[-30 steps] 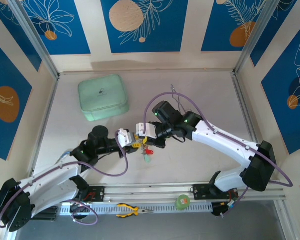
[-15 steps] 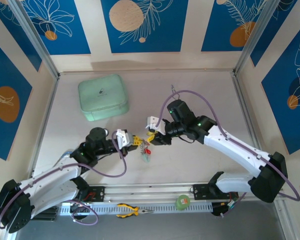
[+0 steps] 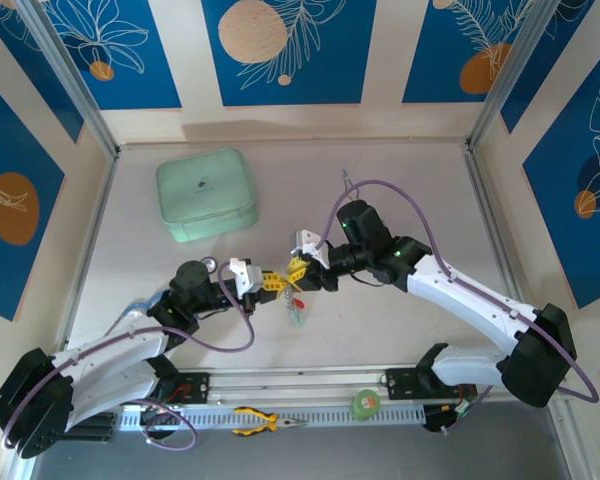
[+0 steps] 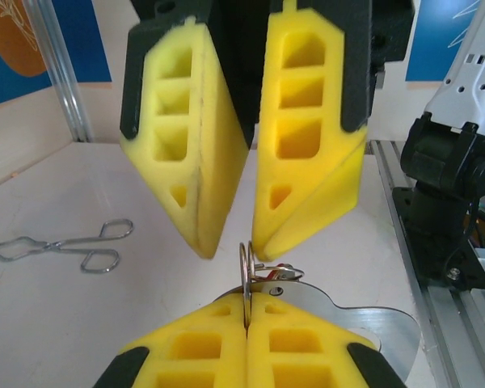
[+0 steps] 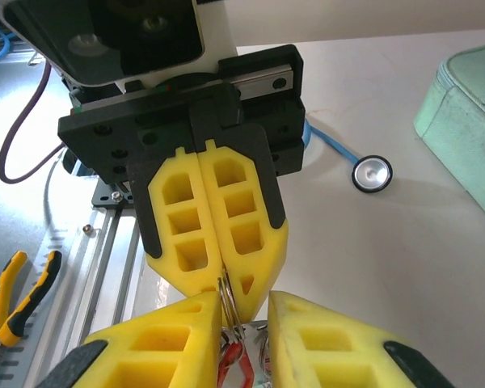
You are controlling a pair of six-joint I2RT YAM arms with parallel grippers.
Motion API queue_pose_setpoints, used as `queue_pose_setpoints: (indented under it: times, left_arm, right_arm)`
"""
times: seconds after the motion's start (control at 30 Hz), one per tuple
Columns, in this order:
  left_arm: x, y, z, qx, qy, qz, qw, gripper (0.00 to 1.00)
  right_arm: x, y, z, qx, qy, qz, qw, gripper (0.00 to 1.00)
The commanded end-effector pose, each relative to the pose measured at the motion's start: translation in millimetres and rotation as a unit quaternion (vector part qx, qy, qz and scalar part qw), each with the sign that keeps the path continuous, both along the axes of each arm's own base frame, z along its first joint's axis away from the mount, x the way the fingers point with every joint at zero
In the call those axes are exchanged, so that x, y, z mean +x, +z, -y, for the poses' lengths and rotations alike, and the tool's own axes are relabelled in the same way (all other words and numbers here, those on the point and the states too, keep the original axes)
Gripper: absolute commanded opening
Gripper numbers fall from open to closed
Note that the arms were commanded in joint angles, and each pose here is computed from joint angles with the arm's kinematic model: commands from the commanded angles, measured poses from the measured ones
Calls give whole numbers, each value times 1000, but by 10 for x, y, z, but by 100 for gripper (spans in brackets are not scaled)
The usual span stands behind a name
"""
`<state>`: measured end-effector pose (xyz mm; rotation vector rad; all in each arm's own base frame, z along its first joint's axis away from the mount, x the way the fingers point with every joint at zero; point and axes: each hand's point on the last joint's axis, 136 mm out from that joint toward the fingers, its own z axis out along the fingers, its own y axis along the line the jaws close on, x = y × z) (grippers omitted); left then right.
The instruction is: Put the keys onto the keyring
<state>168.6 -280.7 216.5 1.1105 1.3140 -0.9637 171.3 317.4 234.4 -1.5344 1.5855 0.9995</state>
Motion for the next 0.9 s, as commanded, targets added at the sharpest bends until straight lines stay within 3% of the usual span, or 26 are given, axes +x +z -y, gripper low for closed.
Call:
queue_pose_setpoints:
  times: [0.0, 0.2, 0.27, 0.33, 0.37, 0.43, 0.47, 0.63, 0.87]
  left_arm:
    - [-73, 191, 20, -34, -22, 23, 999, 0]
    - [-88, 210, 15, -40, -24, 26, 999, 0]
    - [-86, 219, 13, -43, -24, 27, 998, 0]
    - [-71, 232, 10, -44, -19, 27, 998, 0]
    - [-49, 222, 8, -42, -12, 25, 999, 0]
    - [-2, 176, -13, -27, 4, 21, 999, 20]
    - [9, 143, -24, -15, 9, 21, 1000, 21]
    - [-10, -36, -62, 58, 7, 23, 998, 22]
    - [-7, -27, -34, 72, -3, 29, 997, 20]
  right_arm:
    - [-34, -39, -15, 5, 11, -16, 1000, 21]
    - [-20, -75, 6, -1, 7, -14, 1000, 19]
    - [-39, -87, 2, -3, 12, -18, 1000, 13]
    - [-53, -81, -5, -3, 18, -21, 1000, 0]
    - [-57, -68, -2, -3, 19, -20, 1000, 0]
    - [-57, -54, 12, -11, 20, -14, 1000, 0]
    - [-57, -52, 23, -18, 20, -8, 1000, 0]
    - [-37, -92, 93, -86, 26, 27, 996, 0]
    - [-75, -86, -2, -122, 54, 54, 990, 0]
